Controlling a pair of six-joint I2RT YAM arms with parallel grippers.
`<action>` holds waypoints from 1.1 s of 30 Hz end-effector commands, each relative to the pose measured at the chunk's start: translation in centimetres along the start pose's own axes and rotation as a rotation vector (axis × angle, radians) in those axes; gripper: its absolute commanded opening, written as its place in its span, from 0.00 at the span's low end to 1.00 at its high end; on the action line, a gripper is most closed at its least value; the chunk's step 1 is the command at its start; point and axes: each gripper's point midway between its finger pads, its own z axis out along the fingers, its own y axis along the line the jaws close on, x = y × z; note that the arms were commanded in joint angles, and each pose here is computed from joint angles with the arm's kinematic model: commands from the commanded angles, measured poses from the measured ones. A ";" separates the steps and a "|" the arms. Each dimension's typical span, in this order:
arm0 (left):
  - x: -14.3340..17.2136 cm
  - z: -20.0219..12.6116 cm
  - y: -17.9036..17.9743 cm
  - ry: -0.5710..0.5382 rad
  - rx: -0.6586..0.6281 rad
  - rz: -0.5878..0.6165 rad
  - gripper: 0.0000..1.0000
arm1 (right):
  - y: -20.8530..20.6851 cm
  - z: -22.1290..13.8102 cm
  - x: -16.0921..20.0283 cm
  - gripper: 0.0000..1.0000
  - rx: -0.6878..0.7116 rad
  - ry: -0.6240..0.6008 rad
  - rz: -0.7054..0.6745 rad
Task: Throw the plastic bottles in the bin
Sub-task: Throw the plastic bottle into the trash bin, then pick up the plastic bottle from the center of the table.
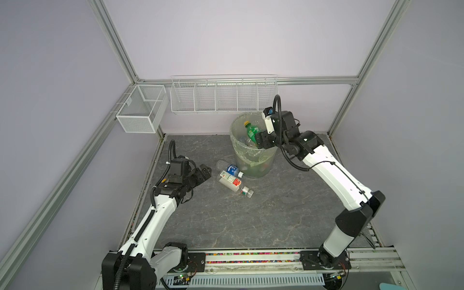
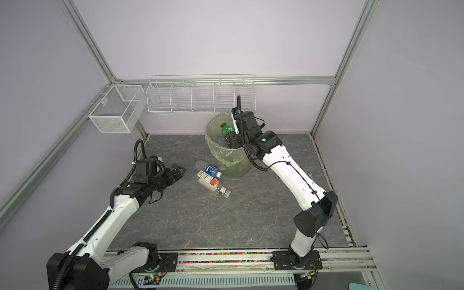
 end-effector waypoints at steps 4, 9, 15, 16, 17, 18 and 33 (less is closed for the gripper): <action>-1.1 -0.8 -0.6 -0.033 0.014 0.001 0.99 | -0.4 -5.3 -0.9 0.88 -0.056 -0.107 0.003; -0.4 -0.2 -0.3 -0.013 0.019 -0.016 0.99 | -0.9 -8.2 0.3 0.88 -0.086 -0.175 0.039; 0.3 0.6 -0.2 0.007 0.038 -0.041 0.99 | -1.4 -9.6 2.9 0.88 -0.096 -0.179 0.066; 0.3 0.7 -0.1 0.006 0.037 -0.044 0.99 | -1.5 -9.7 3.4 0.88 -0.095 -0.173 0.070; 0.4 0.8 -0.1 0.008 0.037 -0.047 0.99 | -1.6 -9.7 3.9 0.88 -0.093 -0.168 0.071; 0.5 0.9 0.0 0.009 0.036 -0.051 0.99 | -1.7 -9.7 4.6 0.88 -0.092 -0.158 0.076; 2.5 2.0 -0.5 -0.006 0.007 -0.117 0.99 | -3.4 -10.1 12.6 0.88 -0.058 -0.053 0.148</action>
